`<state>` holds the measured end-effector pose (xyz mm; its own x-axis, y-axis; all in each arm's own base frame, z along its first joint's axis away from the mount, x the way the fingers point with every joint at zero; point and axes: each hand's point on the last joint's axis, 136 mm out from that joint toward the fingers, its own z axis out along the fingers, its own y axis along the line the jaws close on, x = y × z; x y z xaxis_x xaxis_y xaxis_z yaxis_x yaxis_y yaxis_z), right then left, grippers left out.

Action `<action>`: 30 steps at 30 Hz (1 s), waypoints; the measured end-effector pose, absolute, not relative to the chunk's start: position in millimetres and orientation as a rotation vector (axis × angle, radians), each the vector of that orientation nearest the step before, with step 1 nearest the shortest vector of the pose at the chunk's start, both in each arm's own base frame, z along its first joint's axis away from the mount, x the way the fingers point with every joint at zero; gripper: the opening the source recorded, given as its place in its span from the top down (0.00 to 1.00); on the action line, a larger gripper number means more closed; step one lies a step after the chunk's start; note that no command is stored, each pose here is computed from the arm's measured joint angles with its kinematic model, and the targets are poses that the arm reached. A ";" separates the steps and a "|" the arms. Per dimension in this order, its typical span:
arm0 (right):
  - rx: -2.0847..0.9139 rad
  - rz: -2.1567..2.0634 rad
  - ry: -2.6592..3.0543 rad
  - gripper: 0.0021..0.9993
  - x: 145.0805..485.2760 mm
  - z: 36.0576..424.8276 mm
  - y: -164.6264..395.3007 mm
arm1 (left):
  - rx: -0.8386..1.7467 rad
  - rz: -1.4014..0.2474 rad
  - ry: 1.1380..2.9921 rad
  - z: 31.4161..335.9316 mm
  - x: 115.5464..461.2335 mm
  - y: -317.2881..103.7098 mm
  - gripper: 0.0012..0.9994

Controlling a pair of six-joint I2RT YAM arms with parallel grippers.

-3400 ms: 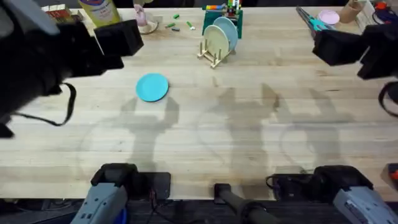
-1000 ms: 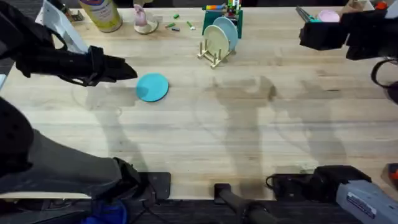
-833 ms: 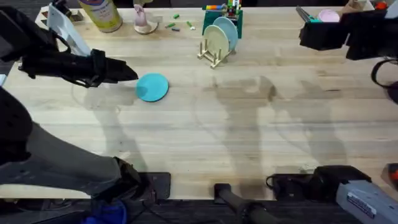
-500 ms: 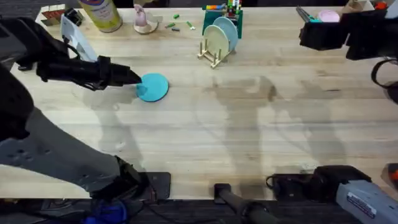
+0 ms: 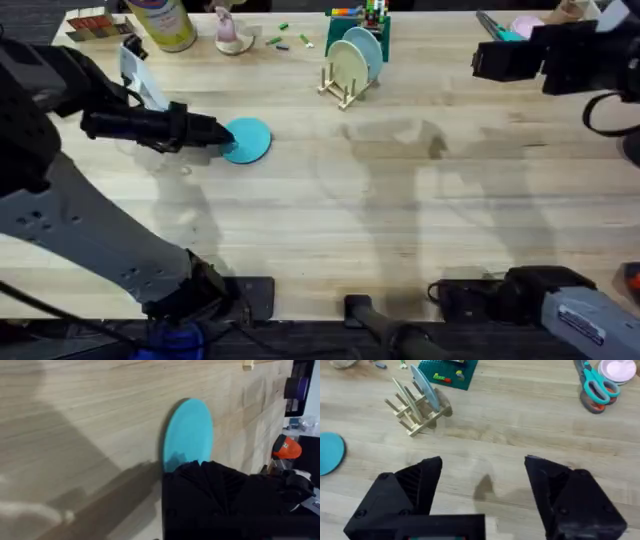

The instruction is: Pick up the plates from the table one by one and place each into a slot on the dish rack.

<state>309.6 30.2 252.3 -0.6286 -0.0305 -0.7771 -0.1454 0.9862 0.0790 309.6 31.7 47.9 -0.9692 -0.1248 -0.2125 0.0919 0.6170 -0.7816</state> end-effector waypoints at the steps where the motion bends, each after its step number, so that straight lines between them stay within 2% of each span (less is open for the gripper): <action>1: -0.122 0.168 2.247 0.00 309.7 252.4 30.3 | -0.030 -1.282 2.600 44.3 309.6 31.7 0.96; 12: -0.123 0.168 2.247 0.00 309.6 252.5 30.3 | -0.088 -1.385 2.535 33.3 319.0 29.0 0.96; 20: -0.141 0.172 2.246 0.00 309.3 252.4 34.2 | -0.095 -1.392 2.530 33.4 319.0 29.2 0.96; 30: -0.375 0.368 2.175 0.00 295.9 264.7 123.2 | -0.095 -1.392 2.530 33.4 319.0 29.2 0.96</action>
<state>295.9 123.2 264.7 -0.5728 -0.1345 -0.8086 -0.3931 0.9107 0.1270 319.0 29.2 33.4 -0.9661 -0.1773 -0.1875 0.0635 0.5410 -0.8386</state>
